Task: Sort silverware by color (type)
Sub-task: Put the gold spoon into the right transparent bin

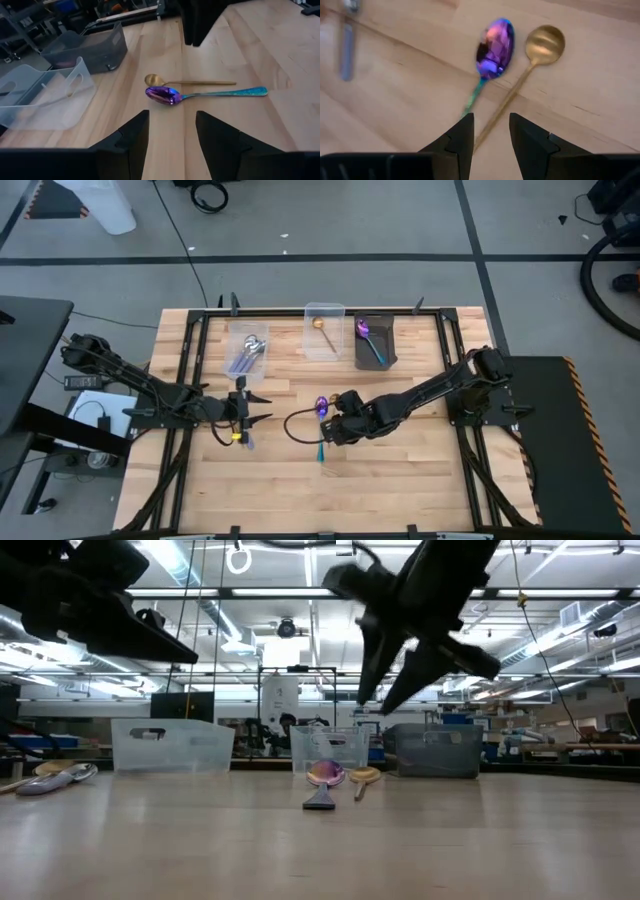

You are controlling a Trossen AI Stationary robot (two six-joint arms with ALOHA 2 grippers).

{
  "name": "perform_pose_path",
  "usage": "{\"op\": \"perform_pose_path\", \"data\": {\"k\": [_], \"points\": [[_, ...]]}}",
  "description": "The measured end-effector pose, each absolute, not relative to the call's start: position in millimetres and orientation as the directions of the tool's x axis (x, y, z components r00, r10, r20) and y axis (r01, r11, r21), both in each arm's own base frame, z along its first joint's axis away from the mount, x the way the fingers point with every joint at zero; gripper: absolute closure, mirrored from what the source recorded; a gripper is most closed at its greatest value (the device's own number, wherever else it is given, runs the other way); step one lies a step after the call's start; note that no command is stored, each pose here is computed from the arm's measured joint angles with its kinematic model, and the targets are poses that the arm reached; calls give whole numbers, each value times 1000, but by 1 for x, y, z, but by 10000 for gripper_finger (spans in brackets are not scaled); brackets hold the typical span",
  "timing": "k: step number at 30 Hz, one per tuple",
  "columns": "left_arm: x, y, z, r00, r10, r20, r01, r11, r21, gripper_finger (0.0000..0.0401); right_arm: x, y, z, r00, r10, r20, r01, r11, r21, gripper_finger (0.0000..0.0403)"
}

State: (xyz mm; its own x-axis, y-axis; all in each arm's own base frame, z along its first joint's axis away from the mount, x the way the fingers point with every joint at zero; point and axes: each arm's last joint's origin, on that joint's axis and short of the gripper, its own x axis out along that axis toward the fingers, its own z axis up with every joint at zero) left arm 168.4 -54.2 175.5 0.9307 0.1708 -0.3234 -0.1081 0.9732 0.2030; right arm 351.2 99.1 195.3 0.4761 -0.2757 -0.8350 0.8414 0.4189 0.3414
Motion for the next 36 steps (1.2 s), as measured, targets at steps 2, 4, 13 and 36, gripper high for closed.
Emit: {"op": "perform_pose_path", "data": {"k": [2, 4, 13, 36], "points": [[168, -54, 175, 929, 171, -327, -107, 973, 205, 229, 358, 101, 185, 452, -266, -851, 849, 420, 320, 268], [168, -54, 175, 929, 171, -327, -107, 973, 205, 229, 367, 105, 177, 437, -249, -864, 852, 424, 308, 268], [168, -54, 175, 929, 172, -327, -107, 972, 207, 229, 405, 121, 191, 332, -297, -895, 873, 456, 172, 269], [168, -54, 174, 924, 174, -339, -104, 971, 214, 229, 400, 122, 191, 168, -299, -939, 920, 390, 41, 268]]}}
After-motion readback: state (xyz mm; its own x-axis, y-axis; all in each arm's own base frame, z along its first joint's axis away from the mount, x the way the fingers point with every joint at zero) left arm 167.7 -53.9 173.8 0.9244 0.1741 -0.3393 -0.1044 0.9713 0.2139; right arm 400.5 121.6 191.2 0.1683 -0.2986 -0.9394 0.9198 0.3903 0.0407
